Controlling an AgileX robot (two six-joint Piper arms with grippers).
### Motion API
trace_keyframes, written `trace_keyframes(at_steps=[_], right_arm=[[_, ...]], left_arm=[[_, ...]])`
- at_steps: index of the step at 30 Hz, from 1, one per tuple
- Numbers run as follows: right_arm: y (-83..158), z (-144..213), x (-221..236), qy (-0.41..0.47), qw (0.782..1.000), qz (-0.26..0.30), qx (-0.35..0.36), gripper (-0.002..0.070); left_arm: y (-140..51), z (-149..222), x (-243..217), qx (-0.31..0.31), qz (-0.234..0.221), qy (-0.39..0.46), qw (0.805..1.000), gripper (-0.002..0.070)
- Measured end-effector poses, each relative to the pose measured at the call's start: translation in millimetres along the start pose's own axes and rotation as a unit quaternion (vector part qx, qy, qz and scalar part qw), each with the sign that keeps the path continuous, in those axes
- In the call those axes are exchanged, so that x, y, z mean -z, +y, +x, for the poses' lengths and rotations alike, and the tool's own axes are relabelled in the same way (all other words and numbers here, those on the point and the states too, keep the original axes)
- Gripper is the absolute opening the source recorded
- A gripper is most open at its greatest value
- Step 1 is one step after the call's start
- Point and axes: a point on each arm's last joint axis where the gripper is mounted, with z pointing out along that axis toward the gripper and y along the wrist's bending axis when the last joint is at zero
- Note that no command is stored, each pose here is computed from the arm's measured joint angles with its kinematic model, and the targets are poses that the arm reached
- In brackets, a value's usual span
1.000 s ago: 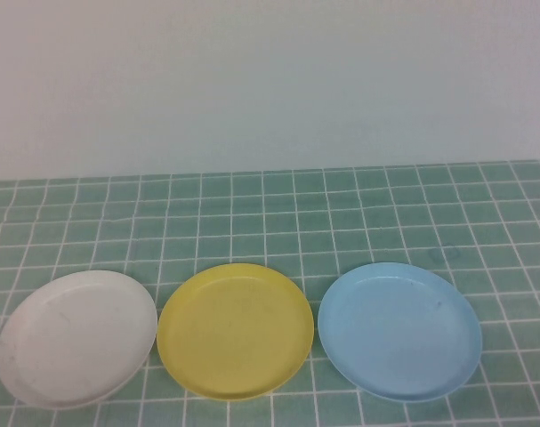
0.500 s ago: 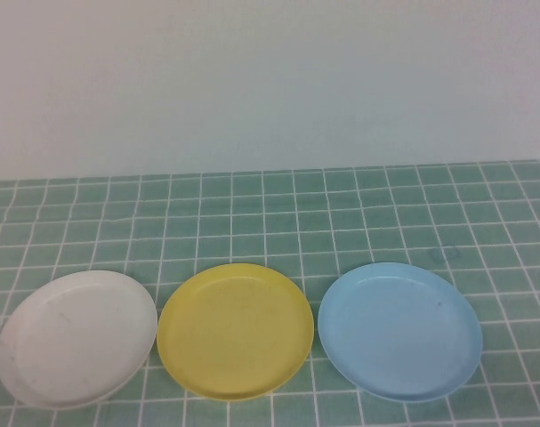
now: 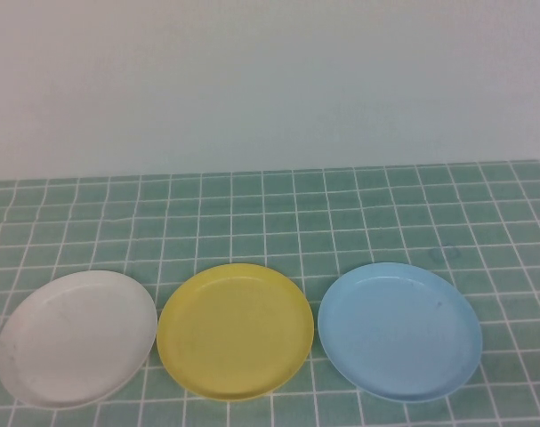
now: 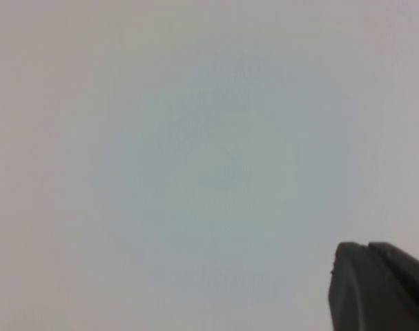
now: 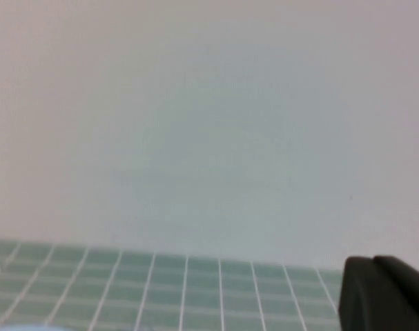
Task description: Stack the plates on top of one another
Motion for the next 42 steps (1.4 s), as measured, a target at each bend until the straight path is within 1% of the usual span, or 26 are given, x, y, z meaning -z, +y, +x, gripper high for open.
trace_keyframes(at_steps=[3,5,7,8,9,15,19,21,22,23,25,27,30,32,36,39,42], right_arm=[[-0.5,-5.1,0.1,-0.028,1.0,0.002,-0.009,-0.0002],[-0.6,-6.2,0.2,-0.034,0.999,0.003,-0.011,-0.0002],[-0.8,-8.5,0.5,-0.027,1.0,0.002,-0.011,-0.0002],[-1.2,-11.6,0.9,-0.025,1.0,0.002,-0.011,-0.0002],[-1.8,-17.3,1.6,-0.025,1.0,0.002,-0.011,-0.0002],[-6.0,-56.6,10.3,-0.023,1.0,0.003,-0.01,-0.0002],[-8.1,-75.5,11.8,0.024,1.0,0.0,-0.01,-0.0002],[-8.3,-81.6,9.9,0.057,0.998,-0.005,-0.016,-0.0002],[-8.1,-85.1,9.6,0.073,0.997,-0.009,-0.022,-0.0002],[-7.6,-86.7,7.8,0.094,0.995,-0.014,-0.03,-0.0002],[-5.7,-92.3,4.2,0.129,0.99,-0.027,-0.051,-0.0002],[-3.0,-97.3,0.3,0.152,0.984,-0.042,-0.079,-0.0002],[1.3,-98.8,-6.7,0.174,0.976,-0.06,-0.117,-0.0002],[2.8,-98.3,-9.3,0.18,0.973,-0.066,-0.131,-0.0002],[2.8,-99.3,-12.7,0.176,0.973,-0.065,-0.138,-0.0002],[2.7,-100.1,-14.6,0.172,0.973,-0.065,-0.141,-0.0002],[3.0,-98.6,-16.4,0.18,0.972,-0.067,-0.132,-0.0002]], left_arm=[[3.0,-9.9,0.6,0.045,-0.014,-0.055,0.997,-0.0001],[4.2,-10.8,0.6,0.062,-0.02,-0.057,0.996,0.0],[2.7,-14.3,-2.0,0.067,-0.016,-0.015,0.997,-0.0001],[0.6,-13.7,-2.9,0.07,-0.01,0.046,0.996,0.0],[0.4,-27.8,-3.8,0.069,-0.008,0.019,0.997,-0.0001],[-5.0,-60.1,-7.4,0.069,0.007,0.113,0.991,-0.0001],[-7.3,-68.2,-14.4,0.082,0.009,0.184,0.98,-0.0001],[-8.1,-69.7,-18.1,0.093,0.009,0.196,0.976,-0.0001],[-8.3,-68.3,-20.8,0.104,0.008,0.202,0.974,-0.0001],[-9.3,-68.6,-21.3,0.138,0.007,0.197,0.97,0.0],[-10.3,-63.3,-24.8,0.189,0.001,0.206,0.96,-0.0001],[-11.3,-56.7,-28.0,0.2,-0.001,0.234,0.951,-0.0001],[-12.6,-45.6,-33.1,0.199,-0.004,0.29,0.936,-0.0001],[-13.4,-40.5,-37.8,0.184,-0.004,0.332,0.925,0.0],[-12.1,-40.0,-52.8,0.138,-0.007,0.394,0.909,-0.0001],[-9.3,-41.8,-69.2,0.101,-0.015,0.44,0.892,-0.0001],[-7.4,-40.2,-87.5,0.078,-0.023,0.49,0.868,-0.0001]])
